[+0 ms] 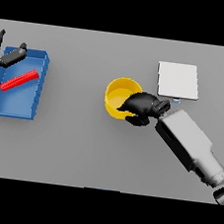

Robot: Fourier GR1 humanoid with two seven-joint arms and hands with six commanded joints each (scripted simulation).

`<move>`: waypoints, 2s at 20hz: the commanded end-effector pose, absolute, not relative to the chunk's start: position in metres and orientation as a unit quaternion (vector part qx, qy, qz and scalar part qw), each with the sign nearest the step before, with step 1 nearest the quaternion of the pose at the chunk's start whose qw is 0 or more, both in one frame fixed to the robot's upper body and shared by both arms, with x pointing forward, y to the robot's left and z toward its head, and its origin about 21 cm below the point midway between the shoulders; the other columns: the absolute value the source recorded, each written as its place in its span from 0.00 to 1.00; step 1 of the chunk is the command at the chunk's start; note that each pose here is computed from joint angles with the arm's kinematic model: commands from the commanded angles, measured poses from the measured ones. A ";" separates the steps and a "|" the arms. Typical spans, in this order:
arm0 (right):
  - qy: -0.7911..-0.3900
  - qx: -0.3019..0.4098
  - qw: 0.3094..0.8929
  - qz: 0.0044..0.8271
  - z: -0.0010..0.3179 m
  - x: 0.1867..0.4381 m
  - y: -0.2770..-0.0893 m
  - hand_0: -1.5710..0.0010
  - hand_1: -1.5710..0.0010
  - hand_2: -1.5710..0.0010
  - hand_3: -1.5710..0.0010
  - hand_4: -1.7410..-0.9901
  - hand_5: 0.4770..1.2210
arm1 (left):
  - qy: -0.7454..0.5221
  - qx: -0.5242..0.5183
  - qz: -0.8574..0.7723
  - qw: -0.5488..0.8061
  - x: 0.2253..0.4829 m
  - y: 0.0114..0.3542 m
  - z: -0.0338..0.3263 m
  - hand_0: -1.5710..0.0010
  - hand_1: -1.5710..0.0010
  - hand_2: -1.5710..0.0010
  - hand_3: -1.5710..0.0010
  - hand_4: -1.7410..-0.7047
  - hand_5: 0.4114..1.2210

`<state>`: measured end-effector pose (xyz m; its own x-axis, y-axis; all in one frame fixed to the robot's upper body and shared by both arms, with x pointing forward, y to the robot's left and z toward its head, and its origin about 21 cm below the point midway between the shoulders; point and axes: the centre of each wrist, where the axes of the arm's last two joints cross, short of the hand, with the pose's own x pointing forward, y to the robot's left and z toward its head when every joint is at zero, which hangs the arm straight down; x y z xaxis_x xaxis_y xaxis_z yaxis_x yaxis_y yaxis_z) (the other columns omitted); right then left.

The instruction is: Pick up the red beaker and tilt it to pour out 1 green nut into yellow bowl. Pick up the yellow bowl and place it on the metallic measuring scale.

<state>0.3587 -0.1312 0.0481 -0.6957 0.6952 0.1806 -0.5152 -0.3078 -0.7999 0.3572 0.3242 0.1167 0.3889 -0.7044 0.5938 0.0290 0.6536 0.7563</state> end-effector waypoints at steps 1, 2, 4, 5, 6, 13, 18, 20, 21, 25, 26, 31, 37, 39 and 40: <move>-0.448 -0.095 0.379 0.804 0.048 0.360 -0.132 0.22 0.24 0.25 0.41 0.15 0.89 | -0.500 0.338 -0.243 0.759 0.358 0.322 0.119 1.00 1.00 1.00 1.00 0.91 0.39; -0.448 -0.092 0.382 0.803 0.048 0.360 -0.134 0.18 0.19 0.20 0.35 0.12 0.91 | -0.499 0.337 -0.242 0.761 0.359 0.319 0.119 1.00 1.00 1.00 1.00 0.91 0.39; -0.449 -0.094 0.383 0.802 0.050 0.357 -0.134 0.11 0.12 0.16 0.27 0.08 0.94 | -0.500 0.334 -0.242 0.762 0.358 0.319 0.116 1.00 1.00 1.00 1.00 0.91 0.39; -0.448 -0.090 0.384 0.802 0.051 0.358 -0.134 0.09 0.10 0.14 0.26 0.06 0.95 | -0.498 0.334 -0.242 0.763 0.356 0.321 0.118 1.00 1.00 1.00 1.00 0.91 0.39; -0.451 -0.085 0.383 0.802 0.053 0.361 -0.136 0.07 0.08 0.12 0.25 0.05 0.96 | -0.499 0.335 -0.240 0.763 0.356 0.322 0.119 1.00 1.00 1.00 1.00 0.90 0.39; -0.470 -0.094 0.380 0.791 0.089 0.360 -0.147 0.02 0.02 0.05 0.15 0.01 0.99 | -0.499 0.338 -0.247 0.759 0.354 0.321 0.116 1.00 1.00 1.00 1.00 0.91 0.38; -0.476 -0.141 0.374 0.783 0.131 0.362 -0.156 0.00 0.01 0.02 0.17 0.02 1.00 | -0.502 0.335 -0.250 0.757 0.356 0.319 0.119 1.00 1.00 1.00 1.00 0.91 0.38; -0.473 -0.153 0.387 0.777 0.135 0.361 -0.158 0.00 0.00 0.01 0.20 0.03 1.00 | -0.501 0.335 -0.247 0.759 0.354 0.322 0.118 1.00 1.00 1.00 1.00 0.90 0.38; -0.475 -0.150 0.387 0.776 0.137 0.358 -0.158 0.00 0.00 0.01 0.21 0.03 1.00 | -0.502 0.336 -0.245 0.758 0.354 0.322 0.121 1.00 1.00 1.00 1.00 0.90 0.38; -0.484 -0.174 0.373 0.772 0.155 0.358 -0.167 0.00 0.00 0.00 0.20 0.03 1.00 | -0.508 0.340 -0.248 0.752 0.355 0.321 0.125 1.00 1.00 1.00 1.00 0.91 0.39; -0.484 -0.186 0.372 0.770 0.162 0.361 -0.173 0.00 0.00 0.00 0.16 0.03 1.00 | -0.505 0.342 -0.246 0.753 0.353 0.324 0.124 1.00 1.00 1.00 1.00 0.90 0.40; -0.482 -0.241 0.405 0.739 0.163 0.384 -0.199 0.00 0.00 0.00 0.21 0.03 1.00 | -0.498 0.349 -0.244 0.755 0.350 0.320 0.126 1.00 1.00 1.00 1.00 0.90 0.40; -0.470 -0.264 0.462 0.704 0.155 0.405 -0.232 0.00 0.00 0.00 0.25 0.03 1.00 | -0.493 0.348 -0.236 0.762 0.346 0.317 0.130 1.00 1.00 1.00 1.00 0.88 0.44; -0.465 -0.269 0.473 0.698 0.149 0.410 -0.246 0.00 0.00 0.00 0.26 0.03 1.00 | -0.491 0.352 -0.240 0.760 0.345 0.319 0.129 1.00 1.00 1.00 1.00 0.88 0.45; -0.459 -0.277 0.483 0.693 0.143 0.413 -0.251 0.00 0.00 0.00 0.25 0.03 1.00 | -0.487 0.353 -0.240 0.762 0.347 0.319 0.128 1.00 1.00 1.00 1.00 0.89 0.45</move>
<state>0.4134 -0.2511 0.1430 -0.3781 0.9239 0.0587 -0.4160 -0.1129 -0.9023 0.3467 0.3187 0.1283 0.4098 -0.7102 0.5725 0.0212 0.6348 0.7724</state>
